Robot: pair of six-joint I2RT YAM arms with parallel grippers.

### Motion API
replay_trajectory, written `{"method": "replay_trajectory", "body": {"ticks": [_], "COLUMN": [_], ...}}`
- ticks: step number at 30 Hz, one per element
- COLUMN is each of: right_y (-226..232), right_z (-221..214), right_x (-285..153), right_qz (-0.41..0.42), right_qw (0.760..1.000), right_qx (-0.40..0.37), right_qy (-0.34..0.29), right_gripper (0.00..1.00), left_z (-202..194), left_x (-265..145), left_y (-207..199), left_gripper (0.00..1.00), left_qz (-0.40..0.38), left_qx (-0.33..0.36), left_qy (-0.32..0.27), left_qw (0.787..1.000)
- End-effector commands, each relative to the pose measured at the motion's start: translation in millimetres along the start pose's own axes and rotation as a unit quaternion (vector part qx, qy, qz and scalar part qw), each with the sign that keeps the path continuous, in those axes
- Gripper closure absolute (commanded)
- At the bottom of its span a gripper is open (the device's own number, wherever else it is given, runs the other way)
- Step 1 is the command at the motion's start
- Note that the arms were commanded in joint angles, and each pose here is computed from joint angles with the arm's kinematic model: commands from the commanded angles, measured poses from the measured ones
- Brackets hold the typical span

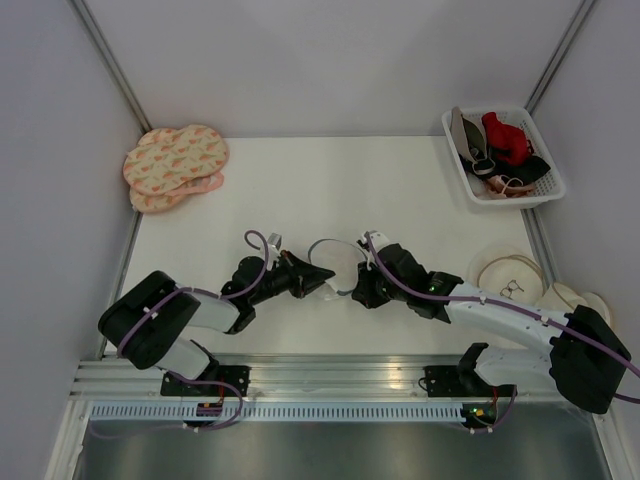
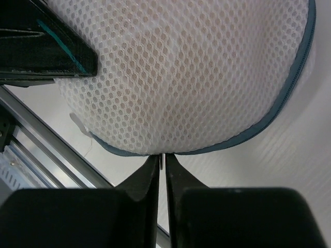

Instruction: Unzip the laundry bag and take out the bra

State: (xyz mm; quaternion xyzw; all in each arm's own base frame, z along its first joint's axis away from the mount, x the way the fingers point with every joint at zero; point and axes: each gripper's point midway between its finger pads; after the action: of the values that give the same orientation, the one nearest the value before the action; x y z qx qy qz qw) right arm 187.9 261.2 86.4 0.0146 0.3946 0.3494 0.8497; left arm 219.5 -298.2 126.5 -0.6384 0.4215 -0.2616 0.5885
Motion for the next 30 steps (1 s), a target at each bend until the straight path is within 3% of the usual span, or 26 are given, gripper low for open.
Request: {"method": "replay_trajectory", "body": {"ticks": [1,2,12,15,19,21,22,24,28,29,30], "right_y": [3.2,1.0,-40.8,-62.0,-102.9,-107.1,-105.2,-92.4,-72.0,-70.2,-66.3], "right_z": [30.0,30.8,18.1,10.4,7.0,7.5,8.6,6.5,8.1,8.6,7.4], "right_x": [0.7,0.0,-15.5,-25.0,-47.6,-47.9,-44.8,-35.7,-20.3,-18.0,-15.7], "right_qz": [-0.005,-0.012,-0.127,-0.192,-0.319,-0.329,-0.322,-0.280,-0.216,-0.210,-0.198], "right_qw": [0.999,0.999,0.992,0.981,0.948,0.944,0.947,0.960,0.976,0.978,0.980], "right_qx": [0.002,0.002,-0.002,-0.002,0.010,0.011,0.009,0.004,0.008,0.009,0.010], "right_qy": [-0.047,-0.049,-0.026,-0.001,0.003,0.006,0.004,0.014,0.006,0.005,0.009], "right_gripper": [0.94,0.99,1.00,1.00,0.99,1.00,1.00,0.99,1.00,1.00,1.00], "left_z": [-14.8,-14.9,-20.9,-17.4,-7.0,-1.7,9.9,19.2,41.2,45.4,54.4], "left_x": [-6.0,-6.2,-3.7,-3.3,-6.4,-4.8,5.0,8.4,45.7,51.2,56.8], "left_y": [-20.2,-20.7,-13.6,-4.6,20.8,30.5,22.9,37.1,7.7,3.4,3.3], "left_gripper": [0.98,0.98,0.98,0.98,0.98,0.98,0.98,0.97,0.75,0.47,0.37], "left_qz": [-0.042,-0.043,-0.026,-0.007,0.048,0.080,0.078,0.130,0.100,0.097,0.107], "left_qx": [-0.014,-0.013,0.003,0.023,0.074,0.101,0.160,0.172,0.230,0.234,0.236], "left_qy": [0.038,0.038,0.078,0.096,0.127,0.146,0.143,0.145,0.145,0.142,0.124], "left_qw": [0.998,0.998,0.997,0.995,0.988,0.981,0.974,0.966,0.957,0.957,0.958]}}
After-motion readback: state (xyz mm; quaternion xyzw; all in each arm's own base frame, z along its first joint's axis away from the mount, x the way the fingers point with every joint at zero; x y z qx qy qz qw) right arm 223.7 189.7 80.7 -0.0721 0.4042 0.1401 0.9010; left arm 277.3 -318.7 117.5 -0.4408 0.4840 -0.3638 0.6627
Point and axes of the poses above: each gripper's point midway between its finger pads, its own x axis out along the fingers, its own y axis along the line the jaws close on, z = x × y, and after that the axes turned 7 degrees about -x, right-handed
